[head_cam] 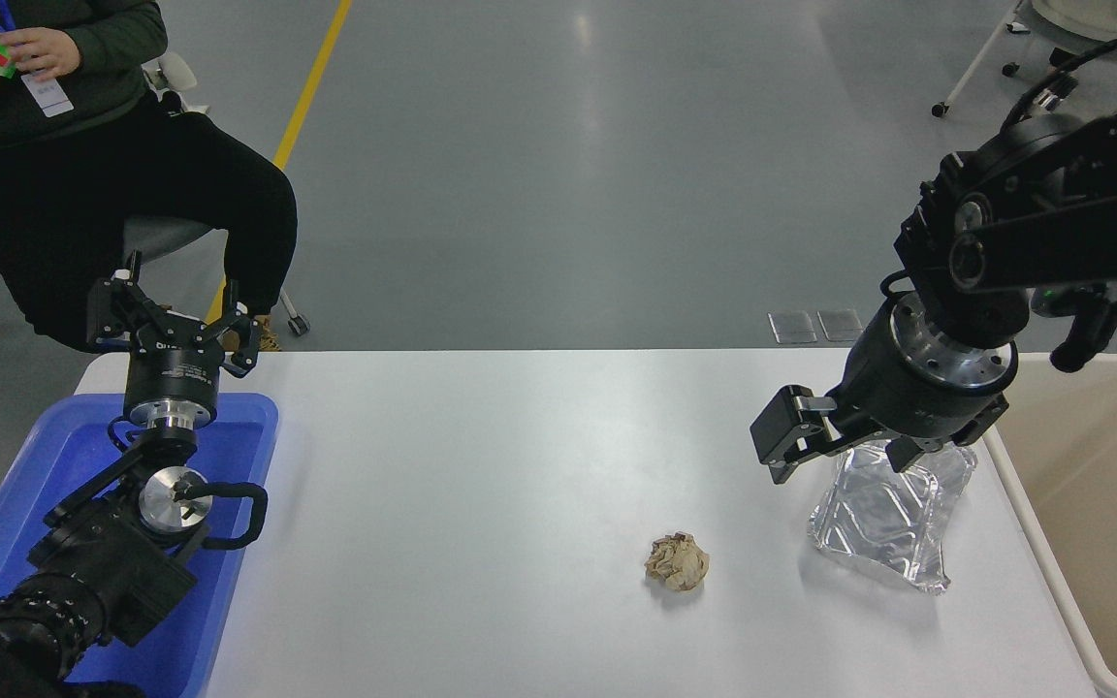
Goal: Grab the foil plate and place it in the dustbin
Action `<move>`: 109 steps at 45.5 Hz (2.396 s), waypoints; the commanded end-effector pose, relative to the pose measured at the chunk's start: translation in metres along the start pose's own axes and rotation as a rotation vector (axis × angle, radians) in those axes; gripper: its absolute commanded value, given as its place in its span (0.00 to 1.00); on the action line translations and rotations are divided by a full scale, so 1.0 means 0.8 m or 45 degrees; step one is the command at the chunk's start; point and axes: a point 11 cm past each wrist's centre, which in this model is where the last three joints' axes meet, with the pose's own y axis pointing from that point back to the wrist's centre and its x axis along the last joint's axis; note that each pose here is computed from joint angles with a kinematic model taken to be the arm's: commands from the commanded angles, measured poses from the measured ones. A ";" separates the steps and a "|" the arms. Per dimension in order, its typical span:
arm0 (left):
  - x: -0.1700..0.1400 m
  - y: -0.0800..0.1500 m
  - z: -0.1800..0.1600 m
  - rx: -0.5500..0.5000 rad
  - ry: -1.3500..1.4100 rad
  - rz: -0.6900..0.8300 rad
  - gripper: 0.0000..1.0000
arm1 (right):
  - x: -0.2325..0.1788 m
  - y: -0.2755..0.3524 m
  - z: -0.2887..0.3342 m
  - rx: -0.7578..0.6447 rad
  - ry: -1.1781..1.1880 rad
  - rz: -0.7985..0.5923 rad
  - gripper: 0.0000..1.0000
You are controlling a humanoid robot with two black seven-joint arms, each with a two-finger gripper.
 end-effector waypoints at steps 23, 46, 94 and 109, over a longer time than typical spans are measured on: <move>0.000 0.000 0.000 -0.004 0.005 0.001 0.99 | 0.000 -0.017 0.004 0.003 -0.011 -0.026 1.00; 0.000 0.000 0.001 -0.005 0.003 0.002 0.99 | 0.017 -0.039 0.102 -0.022 -0.145 0.069 1.00; 0.000 0.000 0.001 -0.003 0.002 0.001 0.99 | -0.026 -0.272 0.288 -0.140 -0.671 0.257 1.00; 0.000 0.000 0.001 -0.003 0.002 0.001 0.99 | -0.020 -0.311 0.264 -0.158 -0.705 0.354 1.00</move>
